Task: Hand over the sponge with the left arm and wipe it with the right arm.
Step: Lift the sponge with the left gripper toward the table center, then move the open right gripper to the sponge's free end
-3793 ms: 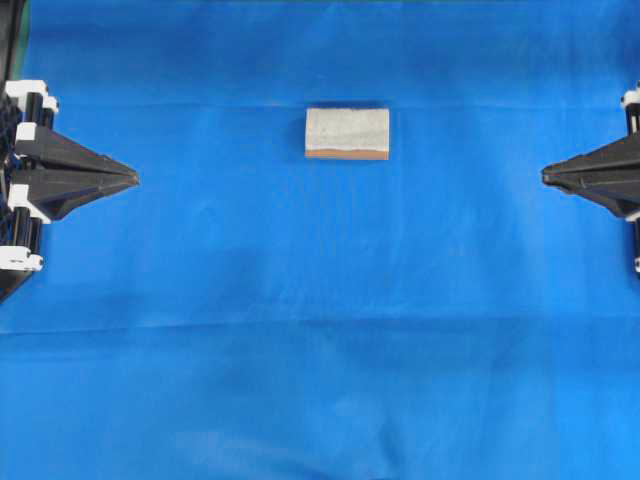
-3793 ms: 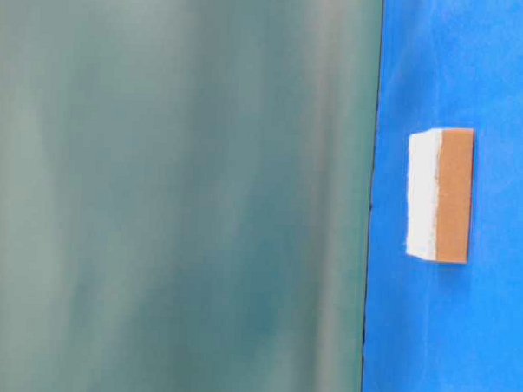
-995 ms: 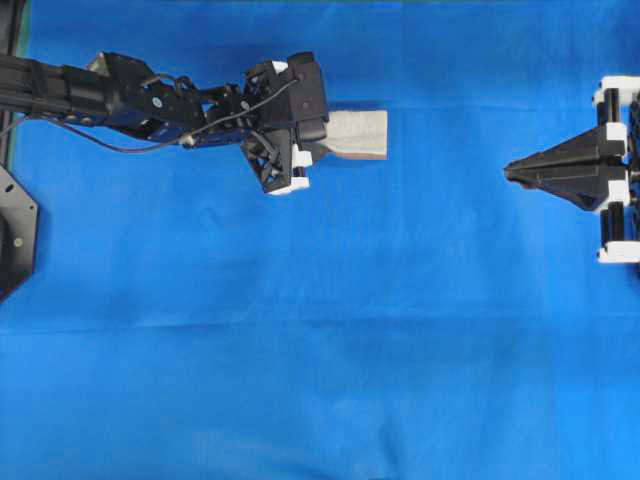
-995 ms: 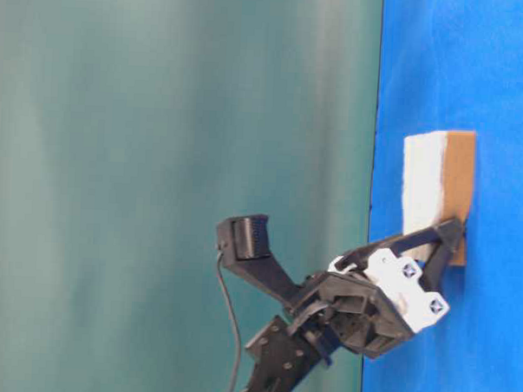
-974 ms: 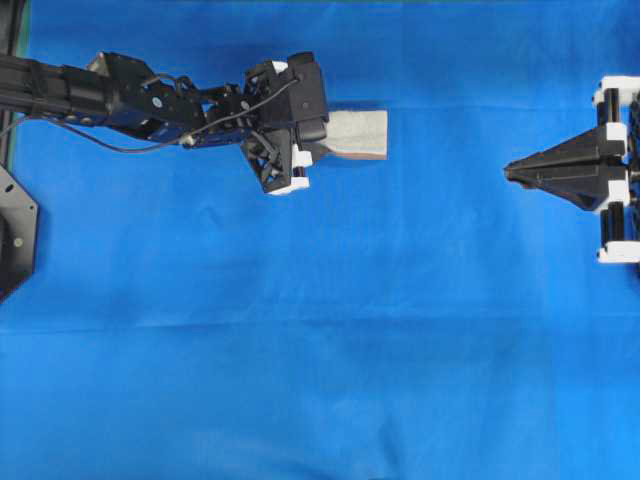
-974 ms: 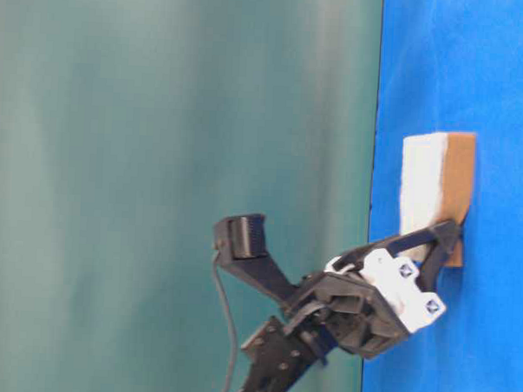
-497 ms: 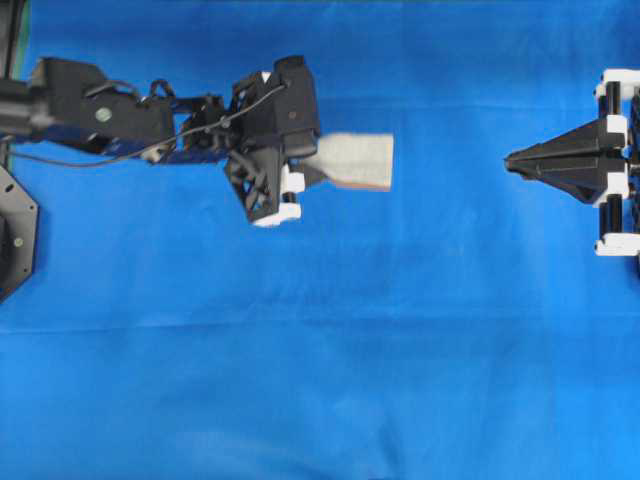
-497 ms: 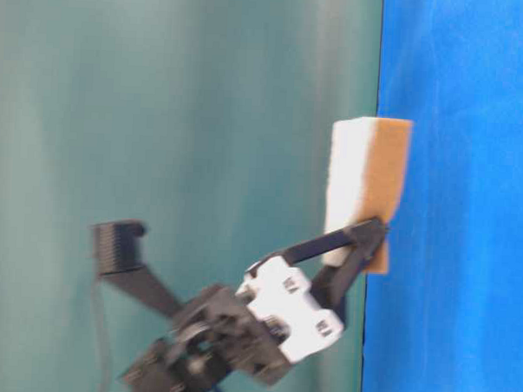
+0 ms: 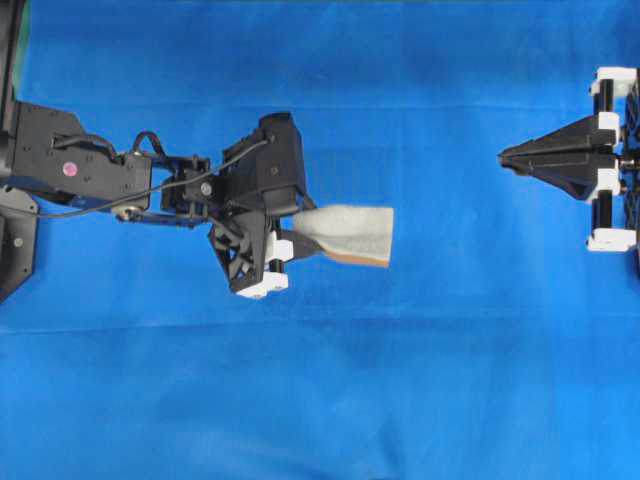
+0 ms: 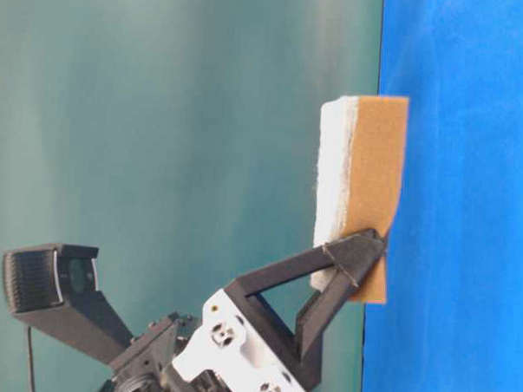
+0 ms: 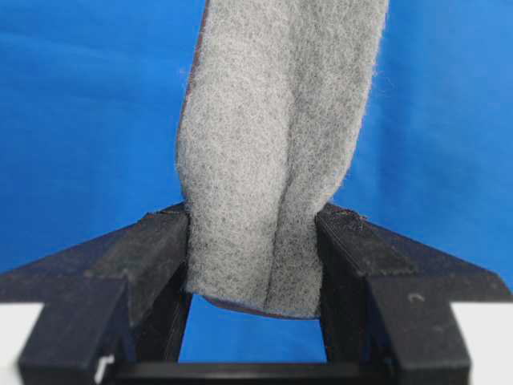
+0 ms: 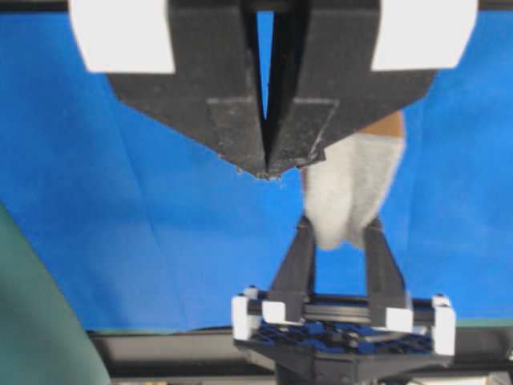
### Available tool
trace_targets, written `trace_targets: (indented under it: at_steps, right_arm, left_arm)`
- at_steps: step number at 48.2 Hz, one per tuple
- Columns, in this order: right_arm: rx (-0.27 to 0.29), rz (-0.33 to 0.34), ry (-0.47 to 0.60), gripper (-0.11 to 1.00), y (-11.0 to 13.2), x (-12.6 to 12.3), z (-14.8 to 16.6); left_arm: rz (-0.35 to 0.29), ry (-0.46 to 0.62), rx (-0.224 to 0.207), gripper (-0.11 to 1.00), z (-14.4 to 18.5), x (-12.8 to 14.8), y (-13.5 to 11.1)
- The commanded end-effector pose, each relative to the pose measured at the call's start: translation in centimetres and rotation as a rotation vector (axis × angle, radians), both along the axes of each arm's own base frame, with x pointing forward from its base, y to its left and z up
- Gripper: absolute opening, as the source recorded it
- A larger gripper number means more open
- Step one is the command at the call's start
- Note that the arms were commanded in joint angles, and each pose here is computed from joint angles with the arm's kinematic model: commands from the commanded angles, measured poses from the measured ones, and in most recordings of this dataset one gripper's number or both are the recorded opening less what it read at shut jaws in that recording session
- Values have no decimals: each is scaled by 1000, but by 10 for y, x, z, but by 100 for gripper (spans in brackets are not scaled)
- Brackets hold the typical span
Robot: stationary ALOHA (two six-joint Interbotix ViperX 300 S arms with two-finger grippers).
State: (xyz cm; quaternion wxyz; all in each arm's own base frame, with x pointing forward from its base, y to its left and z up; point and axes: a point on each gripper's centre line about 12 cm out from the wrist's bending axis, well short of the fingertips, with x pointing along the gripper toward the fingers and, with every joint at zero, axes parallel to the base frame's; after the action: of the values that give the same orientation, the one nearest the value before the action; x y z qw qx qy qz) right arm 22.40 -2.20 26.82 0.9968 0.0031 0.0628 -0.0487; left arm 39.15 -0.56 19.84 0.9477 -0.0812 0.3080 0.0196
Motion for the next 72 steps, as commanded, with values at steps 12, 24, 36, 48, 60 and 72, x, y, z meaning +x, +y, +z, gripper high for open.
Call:
trace_targets:
  at_steps: [12,24,36,48,60,72]
  right_arm:
    - [11,-3,-26,-1,-1,4,10]
    - [82,38,0,0,10,22,9]
    - [118,77,55,8,21,52,4]
    - [173,90,113,72,30,90,-4]
    - [192,78,192,74,31,118,-16]
    - [195,61,280,74,28,137,-34]
  left_arm:
    - [-2,-46,-7,37,14,9,-3]
    - [-2,-46,-7,37,14,9,-3]
    - [-2,-41,-7,37,13,8,-3]
    - [-2,-40,-6,37,12,8,-3]
    - [-3,-34,-6,37,11,7,-3]
    - [-6,-35,-1,37,12,7,-3]
